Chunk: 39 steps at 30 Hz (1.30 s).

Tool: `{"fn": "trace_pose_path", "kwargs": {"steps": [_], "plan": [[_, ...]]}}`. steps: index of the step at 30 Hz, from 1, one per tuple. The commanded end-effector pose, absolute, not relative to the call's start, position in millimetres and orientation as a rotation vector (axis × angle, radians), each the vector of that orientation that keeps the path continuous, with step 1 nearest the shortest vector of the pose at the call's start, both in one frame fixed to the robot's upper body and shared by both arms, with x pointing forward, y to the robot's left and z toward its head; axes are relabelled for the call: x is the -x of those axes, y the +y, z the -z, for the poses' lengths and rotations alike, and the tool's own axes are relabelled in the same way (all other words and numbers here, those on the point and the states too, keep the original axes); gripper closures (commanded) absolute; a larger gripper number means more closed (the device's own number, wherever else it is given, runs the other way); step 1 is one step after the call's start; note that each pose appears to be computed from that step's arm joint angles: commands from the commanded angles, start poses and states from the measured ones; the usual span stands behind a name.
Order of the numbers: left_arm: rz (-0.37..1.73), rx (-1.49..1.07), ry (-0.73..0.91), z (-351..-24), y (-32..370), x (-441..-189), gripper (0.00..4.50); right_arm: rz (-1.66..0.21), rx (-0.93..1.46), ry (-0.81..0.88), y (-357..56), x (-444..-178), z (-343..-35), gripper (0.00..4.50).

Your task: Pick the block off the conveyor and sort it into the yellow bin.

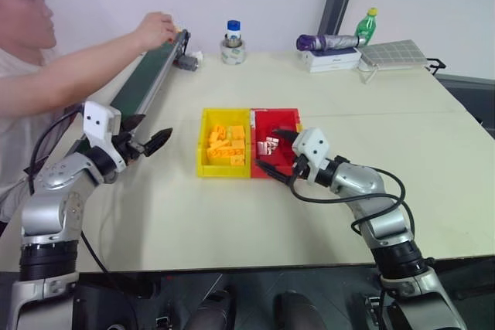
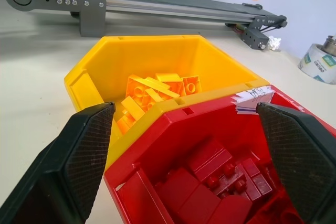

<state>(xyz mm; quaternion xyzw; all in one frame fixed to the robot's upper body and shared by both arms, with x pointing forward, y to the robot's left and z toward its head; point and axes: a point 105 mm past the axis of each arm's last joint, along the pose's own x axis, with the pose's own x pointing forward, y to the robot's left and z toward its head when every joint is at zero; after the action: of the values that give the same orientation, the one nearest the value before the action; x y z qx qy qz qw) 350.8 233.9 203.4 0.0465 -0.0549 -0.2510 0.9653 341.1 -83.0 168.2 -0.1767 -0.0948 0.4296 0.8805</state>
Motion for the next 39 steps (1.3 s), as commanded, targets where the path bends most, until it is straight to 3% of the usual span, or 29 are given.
{"fn": "trace_pose_path", "kwargs": {"steps": [1,21,33,39], "plan": [[0.513,-0.109,-0.177,-219.8,234.4,-350.4,0.05,-0.902,0.385,-0.256,-80.2,-338.2,-181.4,0.0],[0.466,-0.097,-0.234,-223.0,245.3,-340.7,0.05,-0.912,0.384,-0.254,-78.5,-337.9,-180.6,0.0],[-0.091,-0.164,-0.291,-209.7,333.3,-299.4,0.05,-0.931,0.375,-0.255,-76.4,-338.3,-179.9,0.0],[-0.159,-0.145,-0.269,-194.6,340.8,-287.4,0.05,-0.944,0.374,-0.259,-73.2,-338.9,-180.3,0.0]]}}
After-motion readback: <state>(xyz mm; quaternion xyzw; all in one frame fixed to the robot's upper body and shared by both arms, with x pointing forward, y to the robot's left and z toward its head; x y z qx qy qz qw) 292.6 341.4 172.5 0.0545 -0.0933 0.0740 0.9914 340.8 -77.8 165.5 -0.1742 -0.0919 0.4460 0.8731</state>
